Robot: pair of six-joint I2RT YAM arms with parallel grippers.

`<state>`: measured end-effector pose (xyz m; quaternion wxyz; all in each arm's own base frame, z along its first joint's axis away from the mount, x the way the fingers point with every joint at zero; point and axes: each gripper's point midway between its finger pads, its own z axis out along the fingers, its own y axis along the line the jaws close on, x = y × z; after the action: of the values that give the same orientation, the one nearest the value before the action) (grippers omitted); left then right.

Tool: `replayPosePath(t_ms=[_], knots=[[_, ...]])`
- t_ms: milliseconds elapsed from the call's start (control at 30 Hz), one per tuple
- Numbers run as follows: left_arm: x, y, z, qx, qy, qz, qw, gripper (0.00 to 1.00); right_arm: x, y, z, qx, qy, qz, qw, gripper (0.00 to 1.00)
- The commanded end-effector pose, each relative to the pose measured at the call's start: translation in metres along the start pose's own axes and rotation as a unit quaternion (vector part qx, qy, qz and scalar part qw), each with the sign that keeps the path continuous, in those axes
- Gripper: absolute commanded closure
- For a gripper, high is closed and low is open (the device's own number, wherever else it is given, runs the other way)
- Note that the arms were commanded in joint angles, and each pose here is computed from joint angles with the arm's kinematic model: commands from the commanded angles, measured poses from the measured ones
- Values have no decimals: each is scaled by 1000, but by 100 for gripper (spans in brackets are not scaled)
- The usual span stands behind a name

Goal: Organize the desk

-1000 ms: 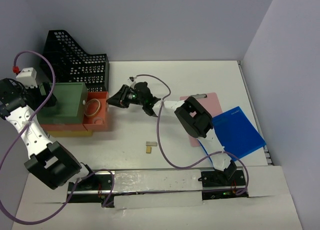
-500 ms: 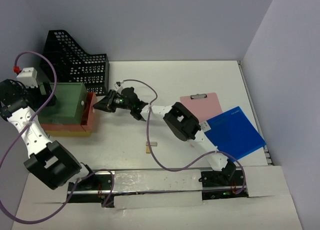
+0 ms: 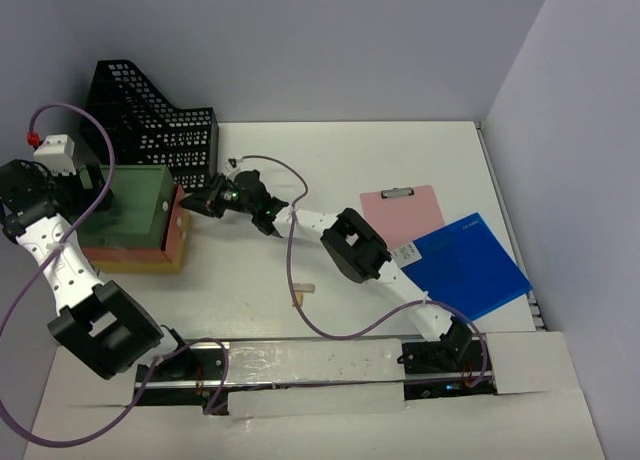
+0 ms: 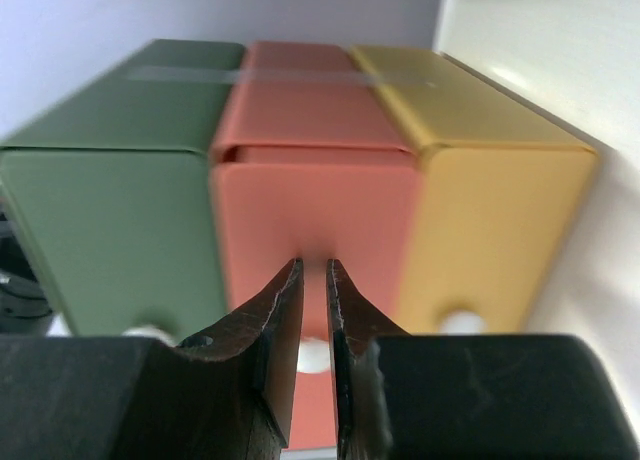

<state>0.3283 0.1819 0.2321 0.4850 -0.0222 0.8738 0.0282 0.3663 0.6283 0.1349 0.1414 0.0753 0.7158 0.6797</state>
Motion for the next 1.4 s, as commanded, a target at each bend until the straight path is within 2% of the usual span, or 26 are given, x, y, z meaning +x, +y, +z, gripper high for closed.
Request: replayPosePath(t_ms=[0, 767, 900, 933, 1100, 1267, 1367], knots=[[73, -27, 7, 42, 117, -98, 987, 2, 6, 15, 14, -22, -9, -14, 1000, 78], [73, -31, 5, 50, 116, -102, 987, 2, 4, 26, 23, -23, -18, -39, 999, 76], [72, -30, 3, 47, 115, -97, 987, 2, 1, 17, 14, -16, -14, -28, 999, 76], [72, -30, 3, 47, 115, -97, 988, 2, -4, 27, 11, -26, -17, -31, 999, 76], [71, -31, 3, 50, 114, -94, 988, 2, -29, 22, -18, -2, -26, -38, 999, 71], [69, -33, 2, 56, 113, -97, 987, 2, -17, 10, -35, 7, -12, -24, 1000, 60], [66, -34, -1, 53, 107, -93, 988, 2, -1, -8, -35, 18, 11, -8, 1000, 57]])
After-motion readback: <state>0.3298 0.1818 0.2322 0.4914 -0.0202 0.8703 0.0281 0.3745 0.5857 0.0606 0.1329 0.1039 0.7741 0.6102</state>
